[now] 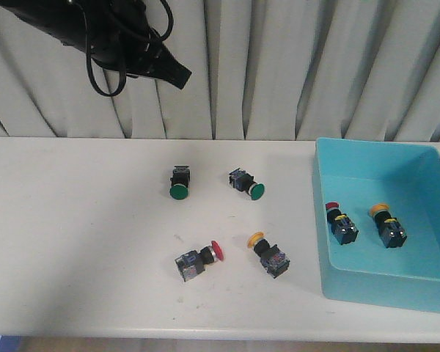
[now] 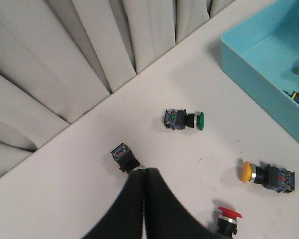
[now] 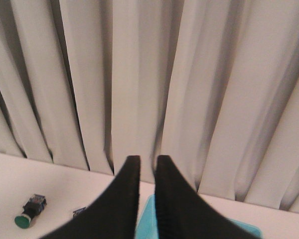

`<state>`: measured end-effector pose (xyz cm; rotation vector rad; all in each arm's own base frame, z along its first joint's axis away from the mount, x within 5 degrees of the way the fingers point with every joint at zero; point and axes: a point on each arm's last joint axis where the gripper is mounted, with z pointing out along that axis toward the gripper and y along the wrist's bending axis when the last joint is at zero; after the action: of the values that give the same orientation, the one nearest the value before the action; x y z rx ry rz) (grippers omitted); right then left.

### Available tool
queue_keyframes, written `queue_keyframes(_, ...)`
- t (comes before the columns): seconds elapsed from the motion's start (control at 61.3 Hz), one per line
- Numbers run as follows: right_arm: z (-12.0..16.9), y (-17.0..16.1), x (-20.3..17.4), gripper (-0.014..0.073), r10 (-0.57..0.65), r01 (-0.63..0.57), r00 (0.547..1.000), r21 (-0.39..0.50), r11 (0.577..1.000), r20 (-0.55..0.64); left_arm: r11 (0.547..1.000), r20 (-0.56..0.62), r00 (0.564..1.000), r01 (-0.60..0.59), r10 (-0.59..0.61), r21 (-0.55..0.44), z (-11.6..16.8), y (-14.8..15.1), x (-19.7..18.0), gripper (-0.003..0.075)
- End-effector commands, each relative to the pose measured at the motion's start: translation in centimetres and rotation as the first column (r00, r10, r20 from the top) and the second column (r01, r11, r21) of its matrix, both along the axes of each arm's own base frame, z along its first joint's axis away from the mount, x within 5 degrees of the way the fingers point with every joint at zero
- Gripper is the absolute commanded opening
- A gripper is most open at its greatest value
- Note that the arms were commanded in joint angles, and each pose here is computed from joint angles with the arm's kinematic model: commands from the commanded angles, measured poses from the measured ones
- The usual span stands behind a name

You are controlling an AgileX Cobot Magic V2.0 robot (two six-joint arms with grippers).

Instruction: Pick red and yellow buttons and place in box

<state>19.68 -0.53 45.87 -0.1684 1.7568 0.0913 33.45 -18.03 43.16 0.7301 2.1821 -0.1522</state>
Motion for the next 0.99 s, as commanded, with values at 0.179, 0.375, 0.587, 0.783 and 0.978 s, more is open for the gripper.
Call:
queue_keyframes(0.179, -0.1, 2.2, -0.7, -0.0007, 0.066, -0.061, 0.989, -0.046, 0.997, 0.129, 0.997, 0.111, 0.994, -0.003, 0.011, -0.075, 2.9, 0.7, -1.1, -0.0007)
queue_keyframes(0.375, -0.1, 2.8, -0.8, -0.0007, 0.103, -0.104, 0.987, 0.006, 0.995, 0.120, 0.999, 0.069, 0.998, -0.006, 0.010, -0.053, 2.6, 0.8, -1.3, -0.0007)
queue_keyframes(0.587, -0.1, 2.8, -0.8, -0.0007, 0.103, -0.104, 0.987, 0.005, 0.995, 0.120, 0.999, 0.066, 0.998, -0.006, 0.009, -0.050, 2.6, 0.8, -1.3, -0.0007)
queue_keyframes(0.783, -0.1, 2.8, -0.8, -0.0007, 0.103, -0.104, 0.987, 0.005, 0.995, 0.120, 0.999, 0.067, 0.998, -0.006, 0.009, -0.049, 2.6, 0.8, -1.3, -0.0007)
queue_keyframes(0.978, -0.1, 2.8, -0.8, -0.0007, 0.103, -0.104, 0.987, 0.005, 0.995, 0.120, 0.999, 0.125, 0.991, -0.046, 0.041, 0.030, 3.1, 1.9, -1.7, -0.0007)
